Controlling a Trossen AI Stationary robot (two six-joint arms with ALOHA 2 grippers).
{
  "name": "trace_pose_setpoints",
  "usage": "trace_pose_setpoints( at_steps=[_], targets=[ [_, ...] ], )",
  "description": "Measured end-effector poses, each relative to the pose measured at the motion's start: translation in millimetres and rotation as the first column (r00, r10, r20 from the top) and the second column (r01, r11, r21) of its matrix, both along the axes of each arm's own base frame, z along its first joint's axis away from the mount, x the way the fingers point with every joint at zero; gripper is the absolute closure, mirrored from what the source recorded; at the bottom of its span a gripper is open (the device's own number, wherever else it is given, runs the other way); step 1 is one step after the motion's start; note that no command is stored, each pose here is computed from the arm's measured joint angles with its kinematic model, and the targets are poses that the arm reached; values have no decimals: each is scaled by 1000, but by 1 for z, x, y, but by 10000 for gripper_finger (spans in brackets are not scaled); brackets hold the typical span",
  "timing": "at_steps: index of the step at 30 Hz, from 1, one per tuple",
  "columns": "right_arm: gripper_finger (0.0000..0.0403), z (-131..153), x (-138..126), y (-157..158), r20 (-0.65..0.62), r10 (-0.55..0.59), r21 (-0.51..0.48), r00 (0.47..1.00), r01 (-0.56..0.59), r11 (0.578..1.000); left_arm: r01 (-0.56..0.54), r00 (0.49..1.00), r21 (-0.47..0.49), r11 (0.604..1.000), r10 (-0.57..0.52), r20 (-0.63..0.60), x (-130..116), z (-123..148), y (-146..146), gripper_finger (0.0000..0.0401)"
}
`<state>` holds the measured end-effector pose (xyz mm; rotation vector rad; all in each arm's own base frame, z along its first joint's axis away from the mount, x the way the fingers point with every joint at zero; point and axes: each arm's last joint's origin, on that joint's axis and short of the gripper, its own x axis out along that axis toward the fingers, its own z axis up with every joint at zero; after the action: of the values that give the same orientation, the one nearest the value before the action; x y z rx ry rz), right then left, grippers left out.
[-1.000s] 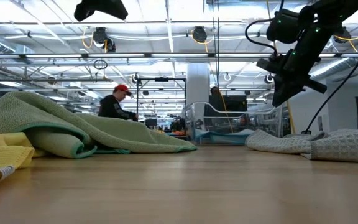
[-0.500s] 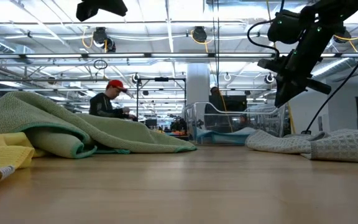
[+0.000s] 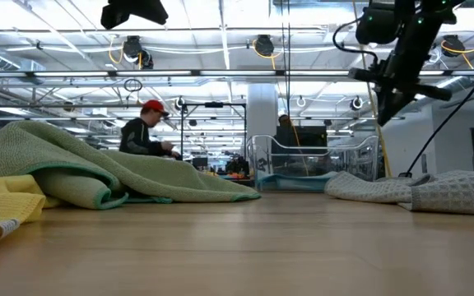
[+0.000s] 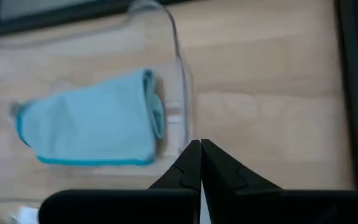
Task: Fold microfiber towels
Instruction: Fold the light gray towel
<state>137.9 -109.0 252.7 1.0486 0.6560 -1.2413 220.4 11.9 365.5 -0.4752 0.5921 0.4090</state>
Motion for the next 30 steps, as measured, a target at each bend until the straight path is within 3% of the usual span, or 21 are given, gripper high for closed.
trace_pose_setpoints(
  at_steps=[5, 10, 14, 18, 23, 30],
  targets=[
    [403, -3, -3, 2, -28, 47, 40, 999, -45, 998, -42, 998, -16, 999, 41, -55, -4, -4, 7, 359],
    [403, -1, -1, 5, 59, 92, 111, 994, -98, 989, -137, 977, -142, 980, 110, -185, -16, -15, 24, 359],
    [403, 2, 1, 11, 118, 113, 137, 987, -129, 982, -135, 955, -232, 963, 65, -288, -20, -39, 36, 359],
    [403, 6, 2, 20, 166, 173, 137, 971, -196, 971, -38, 955, -333, 942, -64, -289, -20, -67, 43, 351],
    [403, 11, 0, 29, 232, 263, 156, 936, -302, 940, 50, 953, -367, 929, -154, -261, -16, -96, 40, 291],
    [403, 15, 0, 37, 330, 453, 161, 828, -522, 838, 106, 911, -330, 938, -224, -345, 4, -135, 41, 192]
  ],
)
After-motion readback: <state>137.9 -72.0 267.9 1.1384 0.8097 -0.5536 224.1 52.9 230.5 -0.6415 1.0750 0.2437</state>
